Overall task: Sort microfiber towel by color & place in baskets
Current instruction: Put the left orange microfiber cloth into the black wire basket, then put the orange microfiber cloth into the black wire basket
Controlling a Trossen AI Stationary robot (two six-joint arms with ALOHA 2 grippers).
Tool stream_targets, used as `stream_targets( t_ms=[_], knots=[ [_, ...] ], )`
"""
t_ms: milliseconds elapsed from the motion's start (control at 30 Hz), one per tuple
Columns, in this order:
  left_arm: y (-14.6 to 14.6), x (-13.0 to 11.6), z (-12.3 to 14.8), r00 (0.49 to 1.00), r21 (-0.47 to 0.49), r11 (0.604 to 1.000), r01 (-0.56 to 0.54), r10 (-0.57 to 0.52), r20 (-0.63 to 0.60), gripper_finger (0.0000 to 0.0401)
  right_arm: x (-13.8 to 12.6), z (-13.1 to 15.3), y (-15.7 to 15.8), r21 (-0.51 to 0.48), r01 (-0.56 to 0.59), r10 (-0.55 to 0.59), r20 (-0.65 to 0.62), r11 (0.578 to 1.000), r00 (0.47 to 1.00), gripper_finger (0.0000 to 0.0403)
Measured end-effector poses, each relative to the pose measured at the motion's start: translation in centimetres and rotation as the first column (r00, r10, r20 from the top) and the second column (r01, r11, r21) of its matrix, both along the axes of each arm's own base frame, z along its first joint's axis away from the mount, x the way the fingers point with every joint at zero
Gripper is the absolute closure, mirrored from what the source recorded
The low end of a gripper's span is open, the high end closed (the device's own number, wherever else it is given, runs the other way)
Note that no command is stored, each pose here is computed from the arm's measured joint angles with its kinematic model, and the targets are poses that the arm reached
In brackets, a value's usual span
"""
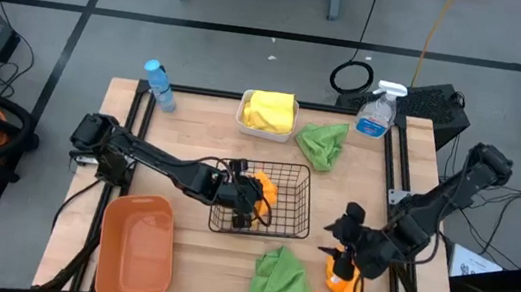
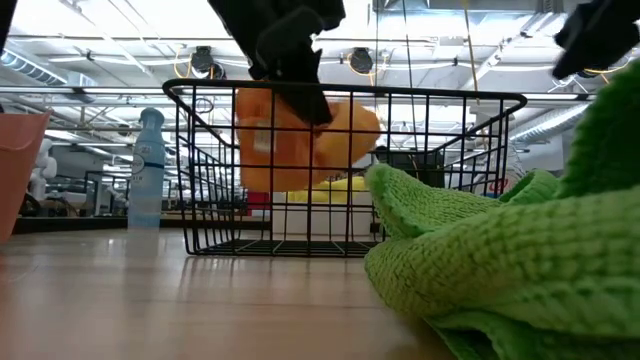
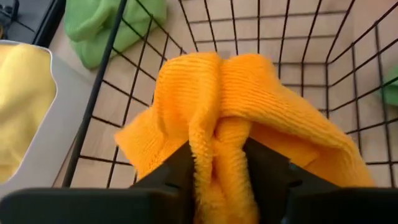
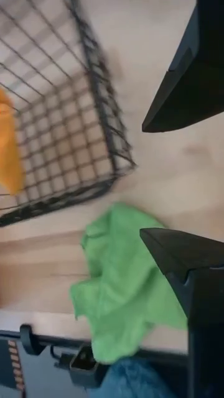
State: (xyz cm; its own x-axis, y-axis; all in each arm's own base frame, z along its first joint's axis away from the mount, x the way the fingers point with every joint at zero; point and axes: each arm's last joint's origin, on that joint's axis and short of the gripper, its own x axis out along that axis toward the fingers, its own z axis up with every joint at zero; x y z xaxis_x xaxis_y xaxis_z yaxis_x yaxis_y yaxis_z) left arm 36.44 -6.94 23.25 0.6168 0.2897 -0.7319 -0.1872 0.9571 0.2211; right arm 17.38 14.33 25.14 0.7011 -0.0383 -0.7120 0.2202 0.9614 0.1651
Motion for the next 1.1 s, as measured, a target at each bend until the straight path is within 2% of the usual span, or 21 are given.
stream_targets(
  t_ms=[167,367,533,767,900,1000,1100],
  knots=[
    [-0.1,0.0,0.1,1.0,0.001,1.0,0.0,0.0,0.007,0.0214,-1.0,-0.3,0.7,0.119,0.069,-0.061,-0.064,0.99,0.996,0.015],
    [0.0,-0.3,-0.1,0.999,0.009,1.0,0.01,-0.01,-0.033,0.016,-1.9,-0.6,1.8,0.194,0.065,-0.043,-0.112,0.979,0.993,0.015],
    [-0.1,-0.4,-0.2,0.999,0.009,1.0,0.015,-0.015,-0.041,0.0155,-2.5,-0.7,2.4,0.237,0.064,-0.032,-0.136,0.969,0.99,0.015],
    [-1.4,-0.5,-0.1,0.996,-0.037,0.996,0.075,-0.077,-0.034,0.0154,-3.7,-0.8,3.5,0.352,0.086,-0.003,-0.229,0.932,0.973,0.015],
    [-2.2,-0.7,-0.1,0.995,-0.04,0.994,0.098,-0.099,-0.031,0.0154,-4.6,-0.8,4.1,0.385,0.099,0.0,-0.249,0.918,0.968,0.0149],
    [-3.0,-0.7,0.0,0.994,-0.054,0.993,0.106,-0.106,-0.008,0.0154,-5.2,-1.1,4.7,0.388,0.088,0.022,-0.271,0.918,0.962,0.0149],
    [-3.7,-0.7,0.2,0.991,-0.053,0.99,0.134,-0.133,0.019,0.0154,-5.4,-1.8,5.3,0.341,0.053,0.053,-0.294,0.939,0.954,0.0149]
  ],
)
